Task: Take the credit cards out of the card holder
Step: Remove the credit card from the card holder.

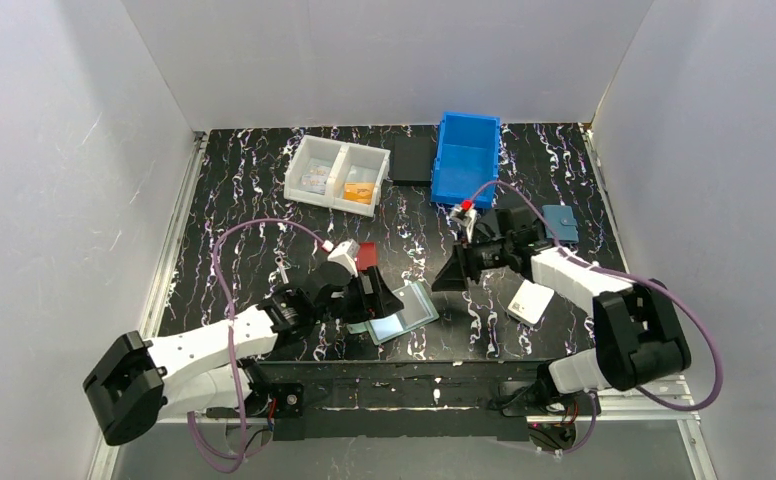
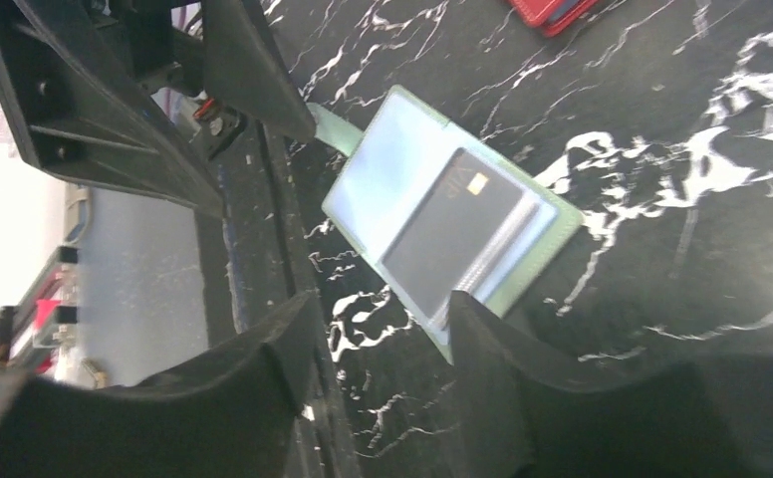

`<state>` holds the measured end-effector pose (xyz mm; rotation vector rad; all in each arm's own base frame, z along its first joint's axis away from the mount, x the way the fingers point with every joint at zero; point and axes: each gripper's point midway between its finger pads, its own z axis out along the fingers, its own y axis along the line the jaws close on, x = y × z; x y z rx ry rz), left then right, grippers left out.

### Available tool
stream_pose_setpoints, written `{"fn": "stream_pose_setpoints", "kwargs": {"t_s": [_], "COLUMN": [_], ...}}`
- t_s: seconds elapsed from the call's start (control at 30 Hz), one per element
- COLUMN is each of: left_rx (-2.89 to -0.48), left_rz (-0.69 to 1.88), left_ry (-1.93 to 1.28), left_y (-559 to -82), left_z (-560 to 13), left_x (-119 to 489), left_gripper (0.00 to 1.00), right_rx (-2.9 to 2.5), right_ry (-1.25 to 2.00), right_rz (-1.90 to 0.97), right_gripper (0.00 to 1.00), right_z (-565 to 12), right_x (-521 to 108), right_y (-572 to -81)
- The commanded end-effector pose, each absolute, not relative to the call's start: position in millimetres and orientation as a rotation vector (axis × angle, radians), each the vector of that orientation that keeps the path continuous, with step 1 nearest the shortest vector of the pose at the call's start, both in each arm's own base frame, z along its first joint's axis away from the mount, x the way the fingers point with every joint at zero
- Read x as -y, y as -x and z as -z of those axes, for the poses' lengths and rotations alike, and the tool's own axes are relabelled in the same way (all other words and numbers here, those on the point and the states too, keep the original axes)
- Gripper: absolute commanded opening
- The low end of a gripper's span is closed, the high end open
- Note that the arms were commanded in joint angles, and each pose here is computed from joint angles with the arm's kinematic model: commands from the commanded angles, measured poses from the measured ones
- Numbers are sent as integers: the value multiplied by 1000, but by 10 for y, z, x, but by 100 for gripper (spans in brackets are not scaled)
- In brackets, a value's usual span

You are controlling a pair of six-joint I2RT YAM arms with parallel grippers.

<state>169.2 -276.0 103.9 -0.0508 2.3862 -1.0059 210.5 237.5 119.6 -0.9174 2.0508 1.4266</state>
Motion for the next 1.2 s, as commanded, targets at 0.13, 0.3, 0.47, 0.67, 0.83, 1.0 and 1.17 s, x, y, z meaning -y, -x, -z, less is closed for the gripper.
{"fn": "stream_pose_setpoints", "kwargs": {"t_s": [0.13, 0.3, 0.47, 0.67, 0.83, 1.0, 1.17], "left_rx": [-2378, -2429, -2459, -2476, -2502, -2513, -2524], "left_rz": [1093, 1049, 991, 966, 962, 969, 961], "left_ry": [200, 228, 247, 251, 244, 238, 239], "left_y": [-1822, -1832, -1816, -1802, -1782, -1777, -1772], "left_z": [-954, -744, -569, -460, -362, -309, -257], "left_x": [3009, 3027, 2947, 2913, 2934, 2965, 2964], "left_gripper": [59, 57, 56, 53, 43, 39, 39], "right_rx": [-2233, -2290, -2350, -2380, -2420, -2430, -2430], "right_ry": [771, 710, 710, 743, 743, 760, 786], "right_rz": [-1428, -1396, -1420, -1412, -1363, -1330, -1353], "right_gripper": [43, 46, 47, 47, 47, 46, 43], "right_z": [-965, -857, -735, -658, -554, -522, -525], "right_x": [-2621, -2617, -2671, -2742, -2730, -2724, -2758], "right_y": [-2171, -2199, -2121, -2038, -2047, -2046, -1998]}}
